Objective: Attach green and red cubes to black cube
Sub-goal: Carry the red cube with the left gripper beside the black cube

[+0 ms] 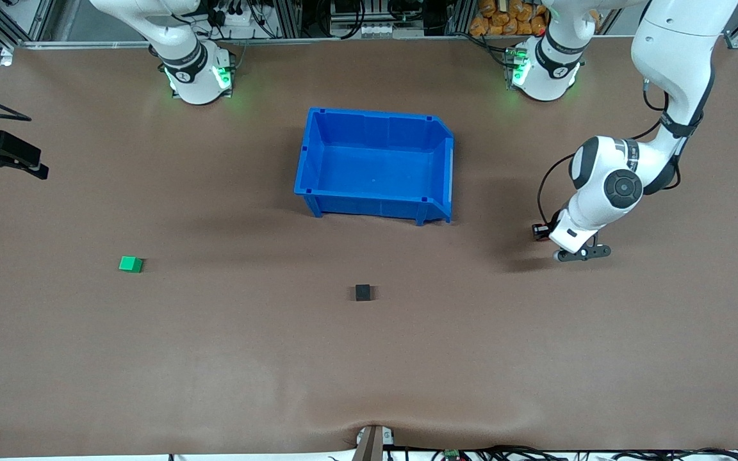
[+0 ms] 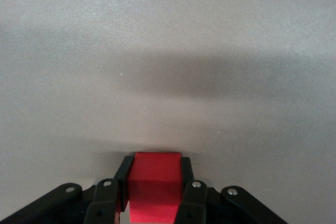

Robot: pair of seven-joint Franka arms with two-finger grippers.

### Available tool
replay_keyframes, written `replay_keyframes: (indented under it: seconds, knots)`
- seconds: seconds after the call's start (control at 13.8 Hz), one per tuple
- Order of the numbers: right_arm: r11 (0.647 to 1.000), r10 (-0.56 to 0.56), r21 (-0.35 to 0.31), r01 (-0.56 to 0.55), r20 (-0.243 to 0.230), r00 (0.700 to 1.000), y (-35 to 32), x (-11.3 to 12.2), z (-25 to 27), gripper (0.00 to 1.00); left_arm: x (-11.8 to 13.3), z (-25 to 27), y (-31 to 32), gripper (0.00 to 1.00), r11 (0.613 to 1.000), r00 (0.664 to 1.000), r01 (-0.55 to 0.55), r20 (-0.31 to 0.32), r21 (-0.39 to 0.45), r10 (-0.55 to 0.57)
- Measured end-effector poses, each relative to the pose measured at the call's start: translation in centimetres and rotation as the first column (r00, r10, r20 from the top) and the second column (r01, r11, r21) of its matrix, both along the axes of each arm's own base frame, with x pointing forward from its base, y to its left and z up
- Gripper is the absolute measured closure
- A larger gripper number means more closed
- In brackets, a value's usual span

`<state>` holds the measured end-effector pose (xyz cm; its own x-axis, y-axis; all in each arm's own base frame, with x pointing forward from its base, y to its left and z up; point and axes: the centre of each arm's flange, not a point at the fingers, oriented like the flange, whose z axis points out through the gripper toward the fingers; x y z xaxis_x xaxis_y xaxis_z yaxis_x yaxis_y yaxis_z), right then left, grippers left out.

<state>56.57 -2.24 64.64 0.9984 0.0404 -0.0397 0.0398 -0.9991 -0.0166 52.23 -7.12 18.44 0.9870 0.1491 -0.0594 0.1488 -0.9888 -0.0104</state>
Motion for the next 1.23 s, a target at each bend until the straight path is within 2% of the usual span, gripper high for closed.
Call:
replay_keyframes:
  seconds: [0.22,0.51,0.72,0.87,1.01,1.08,1.23]
  knots:
    - [1.0,0.0,0.0,0.0,0.001,1.0,0.0,0.0,0.0,0.0,0.2,0.3,-0.7,0.6,0.999,0.999,-0.046,0.008,-0.001,0.046]
    - [1.0,0.0,0.0,0.0,0.001,1.0,0.0,0.0,0.0,0.0,2.2,2.2,-2.0,0.6,0.991,0.989,-0.132,0.06,-0.016,0.133]
    - [1.0,0.0,0.0,0.0,0.001,1.0,0.0,0.0,0.0,0.0,4.6,4.6,-2.6,0.6,0.964,0.958,-0.261,0.113,-0.044,0.265]
    - [1.0,0.0,0.0,0.0,0.001,1.0,0.0,0.0,0.0,0.0,6.4,6.1,-3.9,0.6,0.918,0.908,-0.388,0.138,-0.077,0.395]
    - [1.0,0.001,0.001,-0.001,0.001,1.0,0.1,0.0,0.0,0.0,8.3,6.7,-6.6,0.6,0.854,0.842,-0.506,0.144,-0.119,0.519]
    - [1.0,0.001,0.001,-0.001,0.001,1.0,0.1,0.0,0.0,0.0,9.2,6.7,-8.3,0.6,0.813,0.802,-0.565,0.138,-0.142,0.581]
    - [1.0,0.0,0.001,0.0,0.001,1.0,0.0,0.0,0.0,0.0,10.8,6.3,-12.4,0.6,0.703,0.697,-0.686,0.108,-0.187,0.709]
